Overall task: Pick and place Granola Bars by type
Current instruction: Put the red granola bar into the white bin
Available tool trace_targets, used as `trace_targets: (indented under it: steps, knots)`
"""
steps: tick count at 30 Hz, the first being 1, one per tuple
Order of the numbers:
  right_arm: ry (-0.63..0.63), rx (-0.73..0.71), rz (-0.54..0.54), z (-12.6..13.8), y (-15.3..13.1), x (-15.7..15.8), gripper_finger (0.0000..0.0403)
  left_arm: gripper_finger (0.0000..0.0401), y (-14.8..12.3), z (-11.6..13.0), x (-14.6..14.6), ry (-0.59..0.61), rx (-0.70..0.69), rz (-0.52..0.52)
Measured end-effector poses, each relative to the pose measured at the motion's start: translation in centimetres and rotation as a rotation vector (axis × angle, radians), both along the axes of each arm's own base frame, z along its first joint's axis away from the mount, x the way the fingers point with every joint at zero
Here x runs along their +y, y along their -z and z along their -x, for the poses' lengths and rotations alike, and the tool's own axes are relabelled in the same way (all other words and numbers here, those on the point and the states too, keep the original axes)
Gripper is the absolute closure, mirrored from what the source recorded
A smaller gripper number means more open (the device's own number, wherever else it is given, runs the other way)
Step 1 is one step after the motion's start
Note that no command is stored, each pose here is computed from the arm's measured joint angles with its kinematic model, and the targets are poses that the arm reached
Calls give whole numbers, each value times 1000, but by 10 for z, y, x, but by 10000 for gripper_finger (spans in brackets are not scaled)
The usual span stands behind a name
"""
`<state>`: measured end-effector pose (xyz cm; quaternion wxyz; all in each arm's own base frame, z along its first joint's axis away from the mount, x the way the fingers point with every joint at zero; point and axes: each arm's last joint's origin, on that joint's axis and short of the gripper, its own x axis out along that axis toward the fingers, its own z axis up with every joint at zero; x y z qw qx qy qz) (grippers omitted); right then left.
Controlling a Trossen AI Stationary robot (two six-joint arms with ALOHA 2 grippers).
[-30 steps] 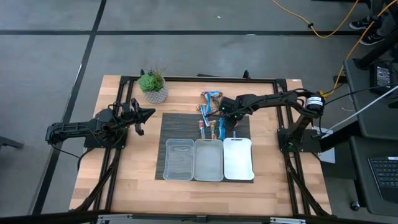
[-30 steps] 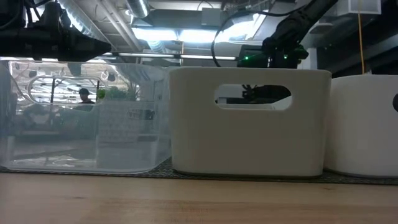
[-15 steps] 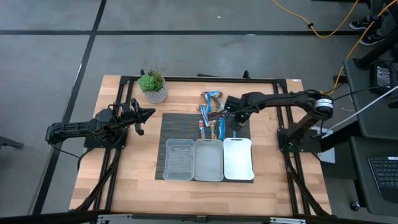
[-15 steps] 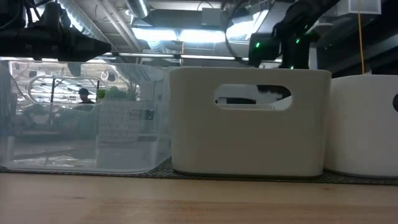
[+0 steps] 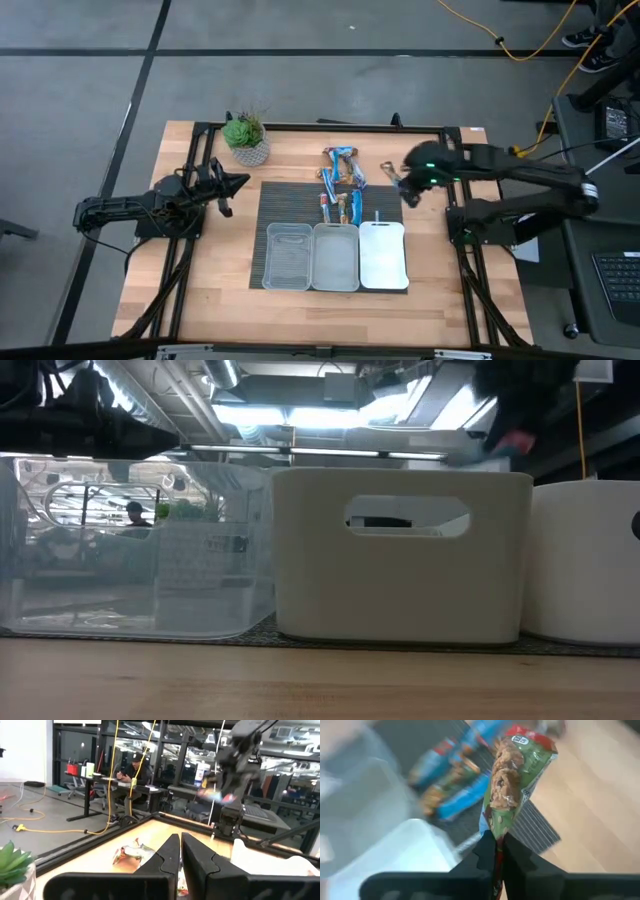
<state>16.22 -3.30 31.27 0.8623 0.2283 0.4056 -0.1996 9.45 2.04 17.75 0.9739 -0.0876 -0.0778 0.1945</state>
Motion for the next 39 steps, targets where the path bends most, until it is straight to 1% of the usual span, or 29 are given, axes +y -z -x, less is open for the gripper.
trace_targets:
  steps: [3,6,9,12,14,17,19,25,27,30,34,39]
  knots:
    - [-38,-113,19,23,-15,10,364,390,2,0,0,1,24,10]
    - [-65,-200,31,40,-25,16,374,391,4,0,0,1,40,12]
    - [-88,-269,39,49,-31,20,389,389,5,0,0,1,44,13]
    - [-107,-293,37,52,-33,22,389,389,5,0,0,1,45,14]
    - [-113,-305,11,51,-34,24,383,390,5,0,0,1,45,15]
    - [-136,-325,-49,44,-34,28,367,393,5,0,0,1,46,16]
    - [-157,-345,-88,37,-35,32,365,393,5,0,0,1,47,16]
    - [-267,-410,-140,1,-36,53,387,394,5,0,0,1,47,15]
    - [-294,-393,-177,-11,-32,64,389,395,5,0,0,1,47,15]
    - [-307,-314,-234,-24,-21,79,381,395,5,0,0,1,48,15]
    - [-272,-232,-302,-35,-8,95,372,395,5,0,0,1,48,14]
    - [-146,-216,-348,-36,-3,108,389,395,5,0,0,2,48,14]
